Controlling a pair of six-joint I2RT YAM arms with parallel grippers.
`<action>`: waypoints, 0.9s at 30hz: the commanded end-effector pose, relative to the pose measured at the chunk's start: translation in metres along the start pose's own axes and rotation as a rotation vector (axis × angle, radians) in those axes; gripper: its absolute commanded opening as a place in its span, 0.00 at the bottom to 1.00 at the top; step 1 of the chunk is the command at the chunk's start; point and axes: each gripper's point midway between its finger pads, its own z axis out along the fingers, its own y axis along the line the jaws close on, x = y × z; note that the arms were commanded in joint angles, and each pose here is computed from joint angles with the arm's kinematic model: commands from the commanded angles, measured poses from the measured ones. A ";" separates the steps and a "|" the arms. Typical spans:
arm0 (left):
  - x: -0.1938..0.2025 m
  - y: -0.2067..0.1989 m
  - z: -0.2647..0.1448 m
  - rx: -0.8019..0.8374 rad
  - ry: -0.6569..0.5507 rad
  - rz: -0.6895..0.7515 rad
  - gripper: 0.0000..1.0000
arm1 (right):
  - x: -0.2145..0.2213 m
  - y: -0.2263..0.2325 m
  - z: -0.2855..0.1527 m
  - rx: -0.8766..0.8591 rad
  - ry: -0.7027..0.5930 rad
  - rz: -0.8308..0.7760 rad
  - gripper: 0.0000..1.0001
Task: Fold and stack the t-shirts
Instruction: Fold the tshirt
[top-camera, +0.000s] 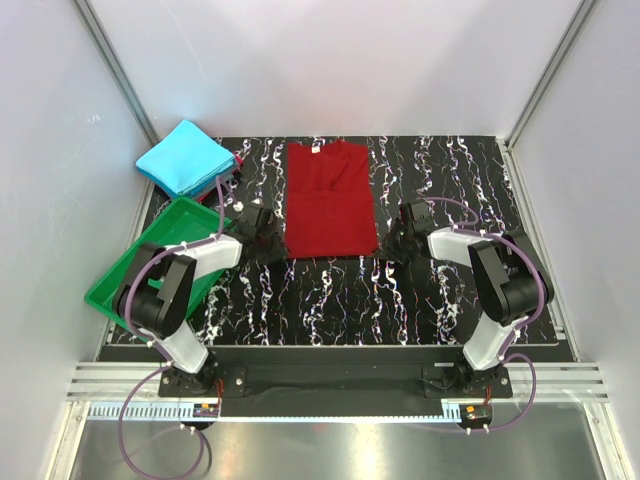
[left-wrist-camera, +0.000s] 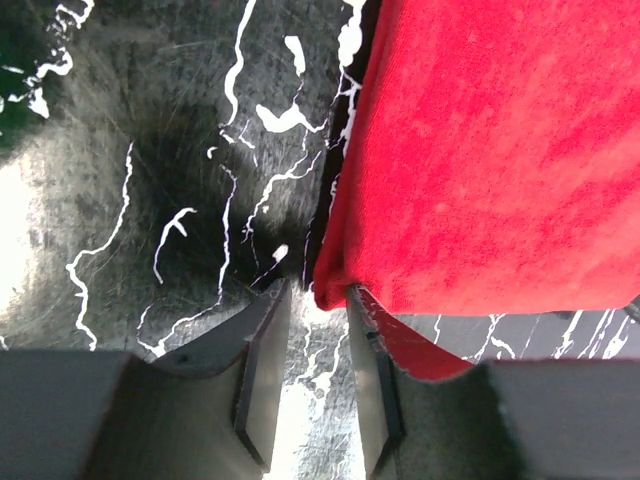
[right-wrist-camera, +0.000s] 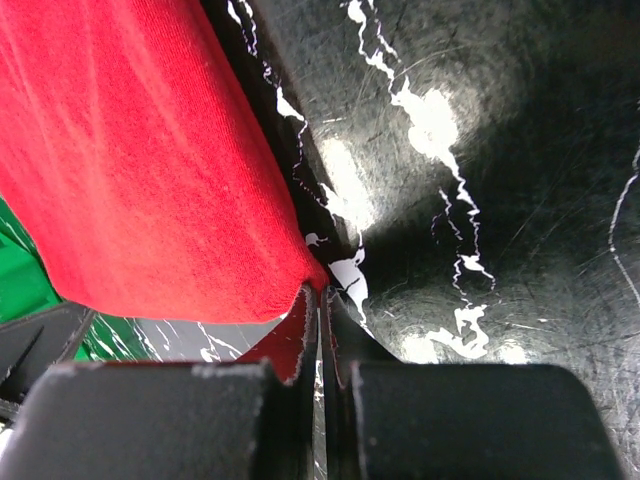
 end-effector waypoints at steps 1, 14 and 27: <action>-0.017 -0.013 0.004 0.033 -0.047 -0.010 0.32 | 0.000 0.004 -0.006 -0.013 -0.031 -0.027 0.00; -0.007 -0.022 -0.015 0.083 -0.017 0.065 0.00 | 0.006 -0.002 -0.024 -0.004 -0.035 -0.052 0.00; 0.040 -0.032 -0.051 0.143 0.044 0.164 0.00 | 0.038 -0.035 -0.063 0.041 -0.024 -0.091 0.00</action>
